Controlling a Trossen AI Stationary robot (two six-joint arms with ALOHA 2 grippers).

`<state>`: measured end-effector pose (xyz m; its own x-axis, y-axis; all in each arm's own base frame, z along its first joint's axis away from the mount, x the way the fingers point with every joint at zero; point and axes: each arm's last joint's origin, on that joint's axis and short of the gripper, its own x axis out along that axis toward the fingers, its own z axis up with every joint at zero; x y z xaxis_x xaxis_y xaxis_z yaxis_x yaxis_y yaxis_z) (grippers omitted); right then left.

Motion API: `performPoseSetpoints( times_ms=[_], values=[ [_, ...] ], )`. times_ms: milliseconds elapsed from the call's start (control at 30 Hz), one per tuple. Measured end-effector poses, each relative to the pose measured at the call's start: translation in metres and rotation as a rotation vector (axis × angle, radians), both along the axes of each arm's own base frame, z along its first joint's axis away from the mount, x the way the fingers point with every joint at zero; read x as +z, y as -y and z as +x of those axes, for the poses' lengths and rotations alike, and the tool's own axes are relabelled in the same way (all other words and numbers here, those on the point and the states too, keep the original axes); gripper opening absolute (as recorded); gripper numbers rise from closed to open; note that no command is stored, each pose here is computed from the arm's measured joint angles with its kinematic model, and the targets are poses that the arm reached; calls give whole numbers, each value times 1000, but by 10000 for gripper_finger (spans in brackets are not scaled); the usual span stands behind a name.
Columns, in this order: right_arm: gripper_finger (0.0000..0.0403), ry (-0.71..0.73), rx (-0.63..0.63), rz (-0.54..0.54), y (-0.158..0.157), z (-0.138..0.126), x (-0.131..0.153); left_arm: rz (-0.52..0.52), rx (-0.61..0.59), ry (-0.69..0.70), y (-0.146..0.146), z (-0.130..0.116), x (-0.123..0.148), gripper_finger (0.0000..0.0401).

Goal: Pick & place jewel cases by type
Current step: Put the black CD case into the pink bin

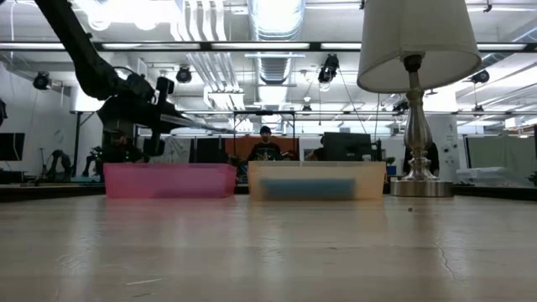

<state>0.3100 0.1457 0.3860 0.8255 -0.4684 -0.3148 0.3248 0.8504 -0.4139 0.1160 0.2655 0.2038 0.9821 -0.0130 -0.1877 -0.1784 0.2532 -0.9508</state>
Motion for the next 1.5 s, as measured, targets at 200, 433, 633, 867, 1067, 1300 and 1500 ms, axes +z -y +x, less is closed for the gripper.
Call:
performPoseSetpoints(
  times_ms=[200, 433, 633, 867, 1067, 1300, 1500],
  values=[
    [183, 0, 5, 1, -1, -1, 0, -19, -6, -20, -4, 1, -17, 0],
    [183, 21, -7, 42, -2, -1, 0, -49, 7, -40, -10, 1, -32, 0],
    [183, 18, -4, 38, -2, -1, 0, -37, 31, -60, -12, 0, -36, 0],
    [183, 17, -3, 35, -2, -1, 0, -38, 35, -61, -12, 0, -36, 0],
    [183, 10, 1, 24, -2, -1, 0, -90, 76, -93, -11, -1, -39, 0],
    [183, -1, 8, 6, -2, -1, 0, -127, 129, -127, -12, -1, -40, 0],
    [183, -5, 8, 3, -2, -1, -1, -140, 132, -183, -7, -3, -46, 0]
  ],
)
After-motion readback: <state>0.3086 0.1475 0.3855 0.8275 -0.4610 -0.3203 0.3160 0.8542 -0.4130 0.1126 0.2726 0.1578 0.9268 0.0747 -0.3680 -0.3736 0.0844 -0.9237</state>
